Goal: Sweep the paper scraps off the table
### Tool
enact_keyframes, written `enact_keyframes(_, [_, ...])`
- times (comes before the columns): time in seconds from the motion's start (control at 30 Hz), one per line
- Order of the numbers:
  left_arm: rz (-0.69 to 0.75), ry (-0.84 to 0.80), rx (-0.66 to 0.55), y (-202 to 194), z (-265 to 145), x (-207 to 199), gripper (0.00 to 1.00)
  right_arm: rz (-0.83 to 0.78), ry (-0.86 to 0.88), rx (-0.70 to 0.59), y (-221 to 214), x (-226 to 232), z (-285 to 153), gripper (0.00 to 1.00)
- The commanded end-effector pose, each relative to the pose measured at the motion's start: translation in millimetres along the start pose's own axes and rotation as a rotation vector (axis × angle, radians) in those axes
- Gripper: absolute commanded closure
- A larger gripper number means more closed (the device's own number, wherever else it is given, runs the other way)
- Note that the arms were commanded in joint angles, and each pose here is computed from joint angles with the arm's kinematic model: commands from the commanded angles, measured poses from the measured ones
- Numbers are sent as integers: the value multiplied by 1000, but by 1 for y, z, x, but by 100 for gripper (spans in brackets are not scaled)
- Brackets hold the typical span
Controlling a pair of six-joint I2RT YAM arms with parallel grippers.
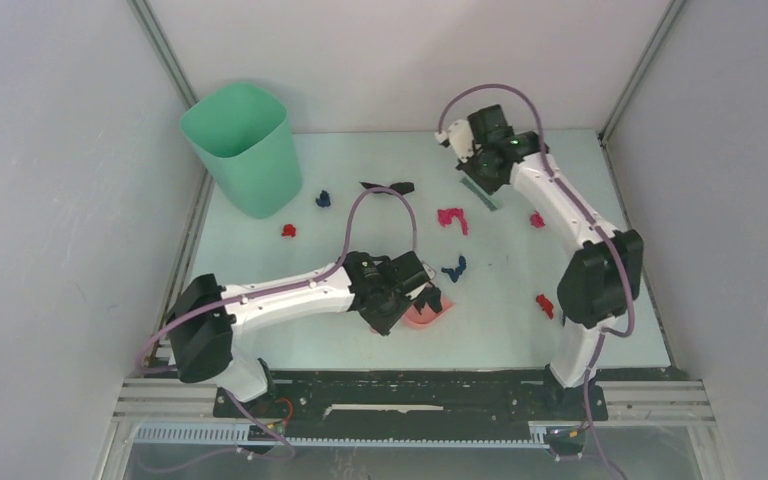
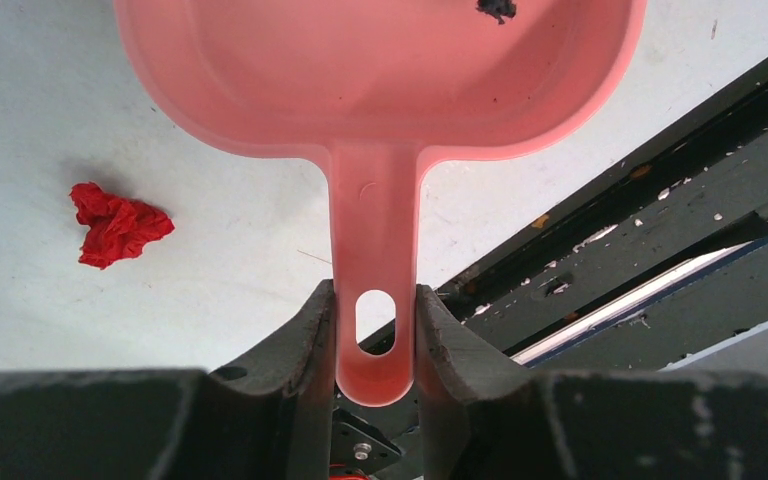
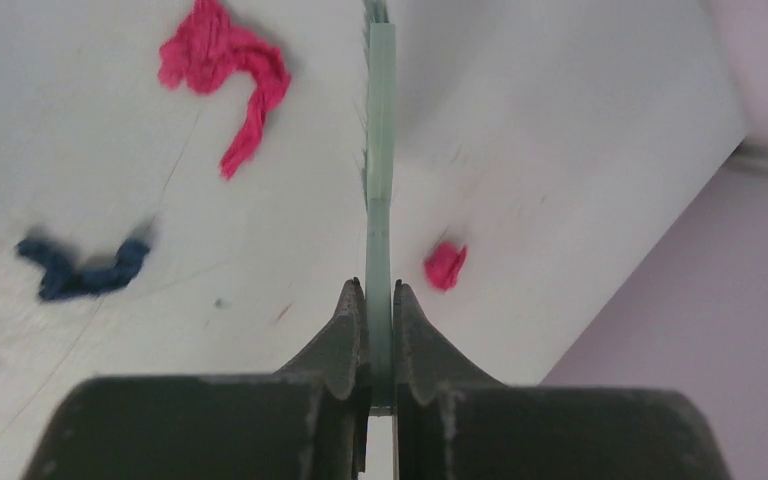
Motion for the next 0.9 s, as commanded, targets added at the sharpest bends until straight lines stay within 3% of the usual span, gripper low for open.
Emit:
enact_keyframes(0.0, [-20, 7, -6, 4, 3, -1, 100, -194, -174, -119, 48, 1, 20, 100])
enact_keyframes(0.2, [8, 22, 33, 14, 20, -2, 100, -330, -16, 23, 53, 34, 43, 100])
enact_keyframes(0.43, [0, -2, 35, 36, 35, 2, 100, -262, 260, 157, 18, 79, 1, 100])
enact_keyframes(0.7, [-32, 6, -6, 72, 50, 4, 100, -110, 524, 173, -5, 120, -41, 100])
enact_keyframes(0.87, [-49, -4, -43, 86, 51, 3, 100, -61, 556, 121, -9, 120, -64, 100])
Point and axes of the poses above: each gripper's point midway between its finger pads, its own z axis out along the fingers, its own x axis along the line the jaws close on, y = z × x, the point moved 10 cm from there along -z, back along the fingers, and after that the axes turned 1 degree about z, right-handed, at the moved point
